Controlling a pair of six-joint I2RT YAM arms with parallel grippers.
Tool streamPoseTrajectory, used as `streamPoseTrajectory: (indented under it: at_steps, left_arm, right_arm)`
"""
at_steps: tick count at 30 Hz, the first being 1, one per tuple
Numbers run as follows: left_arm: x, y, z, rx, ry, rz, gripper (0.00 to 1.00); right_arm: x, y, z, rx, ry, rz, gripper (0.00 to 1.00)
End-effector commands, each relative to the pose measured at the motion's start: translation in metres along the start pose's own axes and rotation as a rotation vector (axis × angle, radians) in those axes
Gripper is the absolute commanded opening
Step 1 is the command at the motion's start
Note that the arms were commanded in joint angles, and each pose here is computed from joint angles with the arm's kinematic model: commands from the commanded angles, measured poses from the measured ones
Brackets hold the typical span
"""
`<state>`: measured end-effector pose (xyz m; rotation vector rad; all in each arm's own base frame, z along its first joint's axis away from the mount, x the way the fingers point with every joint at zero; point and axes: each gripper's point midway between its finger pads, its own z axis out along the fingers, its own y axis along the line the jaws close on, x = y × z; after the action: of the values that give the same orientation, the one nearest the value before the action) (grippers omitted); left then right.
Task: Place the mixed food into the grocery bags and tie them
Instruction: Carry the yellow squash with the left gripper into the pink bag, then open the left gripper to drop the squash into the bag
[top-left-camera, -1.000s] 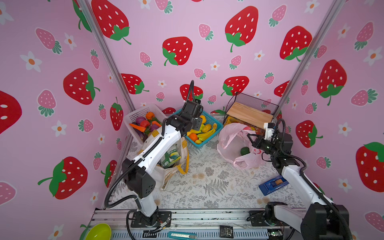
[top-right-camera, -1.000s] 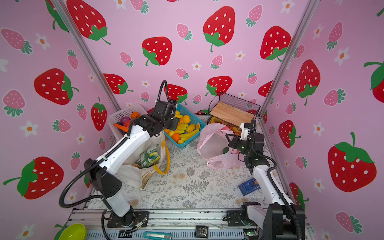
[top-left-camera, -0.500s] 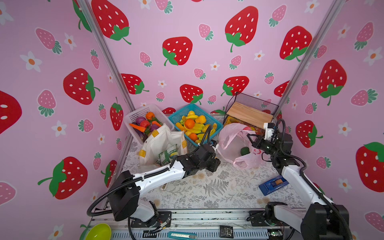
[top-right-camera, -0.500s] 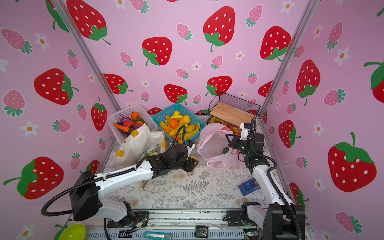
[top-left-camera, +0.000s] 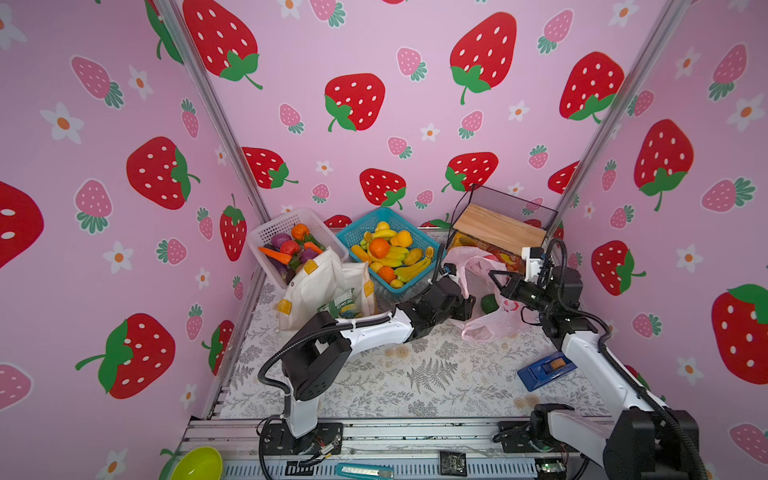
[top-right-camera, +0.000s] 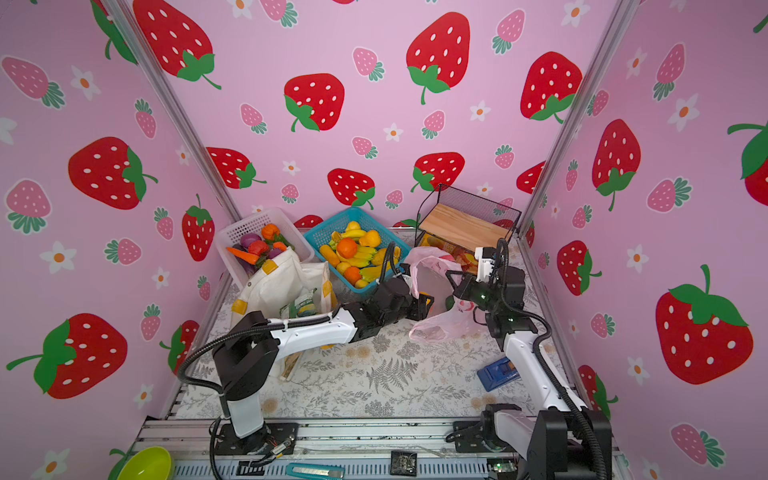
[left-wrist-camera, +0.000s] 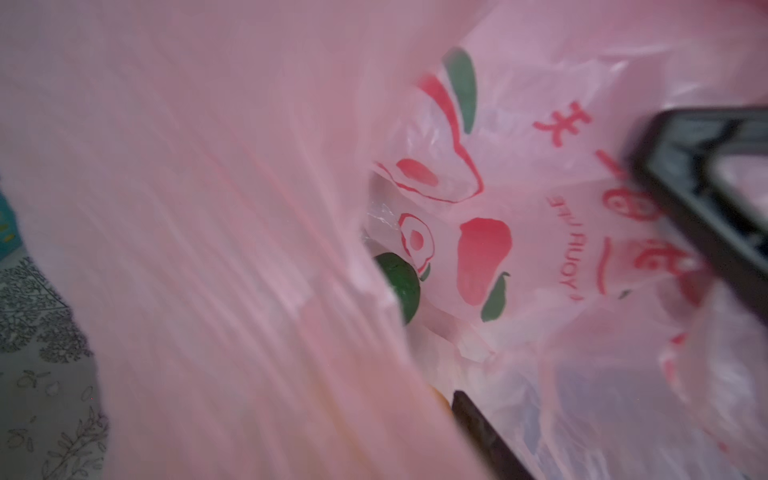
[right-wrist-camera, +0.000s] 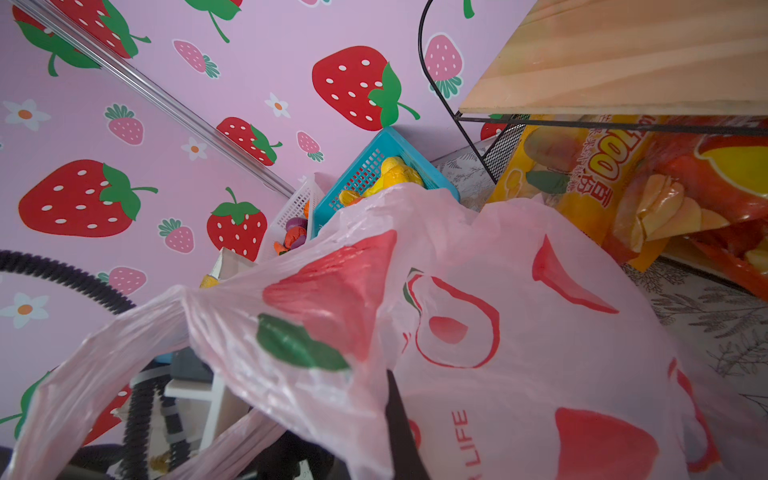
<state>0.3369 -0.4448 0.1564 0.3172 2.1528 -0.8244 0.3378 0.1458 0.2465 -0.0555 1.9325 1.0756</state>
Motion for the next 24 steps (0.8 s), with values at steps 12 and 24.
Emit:
streamPoseTrajectory:
  at_steps: [12, 24]
  left_arm:
    - [-0.013, 0.016, -0.013, -0.117, -0.006, 0.12, 0.81]
    - [-0.034, 0.03, -0.12, -0.035, 0.051, 0.334, 0.79]
  right_arm:
    - [-0.004, 0.001, -0.005, 0.013, -0.023, -0.012, 0.0]
    - [-0.014, -0.02, -0.015, 0.097, -0.077, -0.011, 0.0]
